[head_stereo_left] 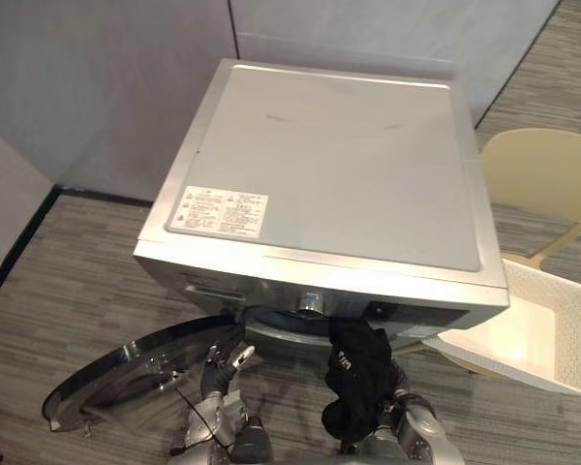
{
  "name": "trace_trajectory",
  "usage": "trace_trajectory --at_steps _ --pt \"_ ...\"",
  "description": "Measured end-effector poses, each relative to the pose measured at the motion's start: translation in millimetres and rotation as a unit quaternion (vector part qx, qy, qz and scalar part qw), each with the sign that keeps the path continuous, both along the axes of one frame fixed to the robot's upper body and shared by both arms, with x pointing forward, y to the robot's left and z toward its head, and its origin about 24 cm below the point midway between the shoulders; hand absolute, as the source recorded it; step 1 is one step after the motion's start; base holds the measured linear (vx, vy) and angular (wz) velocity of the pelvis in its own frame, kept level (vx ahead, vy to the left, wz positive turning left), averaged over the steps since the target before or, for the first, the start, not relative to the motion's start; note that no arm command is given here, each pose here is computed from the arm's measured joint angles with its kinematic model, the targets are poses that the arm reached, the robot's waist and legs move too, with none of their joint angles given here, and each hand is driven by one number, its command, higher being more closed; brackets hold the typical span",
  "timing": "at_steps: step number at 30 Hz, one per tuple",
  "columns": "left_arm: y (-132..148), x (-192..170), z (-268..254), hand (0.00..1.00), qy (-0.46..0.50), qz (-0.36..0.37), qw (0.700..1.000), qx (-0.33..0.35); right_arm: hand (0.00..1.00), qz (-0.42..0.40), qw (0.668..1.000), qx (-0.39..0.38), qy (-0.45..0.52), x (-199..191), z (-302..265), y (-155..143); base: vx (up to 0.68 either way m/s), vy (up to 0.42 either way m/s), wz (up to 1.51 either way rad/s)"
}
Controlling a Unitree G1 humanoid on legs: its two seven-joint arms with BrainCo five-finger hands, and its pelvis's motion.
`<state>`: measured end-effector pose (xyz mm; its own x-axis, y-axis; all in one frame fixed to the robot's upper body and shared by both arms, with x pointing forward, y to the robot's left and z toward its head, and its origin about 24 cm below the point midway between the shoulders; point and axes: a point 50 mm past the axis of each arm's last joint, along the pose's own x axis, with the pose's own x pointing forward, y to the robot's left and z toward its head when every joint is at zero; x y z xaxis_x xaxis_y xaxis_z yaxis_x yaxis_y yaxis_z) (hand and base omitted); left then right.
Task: Pick up the laundry basket with both hands and put the clothes into the washing machine.
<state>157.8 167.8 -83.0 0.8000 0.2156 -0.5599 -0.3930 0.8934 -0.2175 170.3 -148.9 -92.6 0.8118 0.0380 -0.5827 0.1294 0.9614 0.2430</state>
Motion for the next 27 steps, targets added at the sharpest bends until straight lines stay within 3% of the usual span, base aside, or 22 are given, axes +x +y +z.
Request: trace_trajectory --at_steps 4,10,13,19,27 --pt "-3 11 10 0.00 -0.028 -0.001 1.000 -0.007 1.00 0.006 0.998 -0.018 -0.054 38 21 1 -0.08 0.057 0.18" --pt "-3 46 53 0.00 -0.132 0.028 0.991 -0.009 1.00 0.055 0.982 -0.025 -0.179 116 86 44 -0.16 0.007 0.22" --pt "-3 58 66 0.00 -0.161 0.050 0.986 -0.016 1.00 0.017 0.976 0.000 -0.217 153 124 59 -0.21 0.022 0.26" --pt "-5 73 83 0.00 -0.199 0.067 0.977 -0.037 1.00 -0.119 0.963 0.055 -0.234 182 155 26 -0.18 0.031 0.24" --pt "-12 80 110 0.00 -0.257 0.077 0.961 -0.071 1.00 -0.284 0.908 0.115 -0.285 205 211 -61 -0.09 -0.003 0.24"
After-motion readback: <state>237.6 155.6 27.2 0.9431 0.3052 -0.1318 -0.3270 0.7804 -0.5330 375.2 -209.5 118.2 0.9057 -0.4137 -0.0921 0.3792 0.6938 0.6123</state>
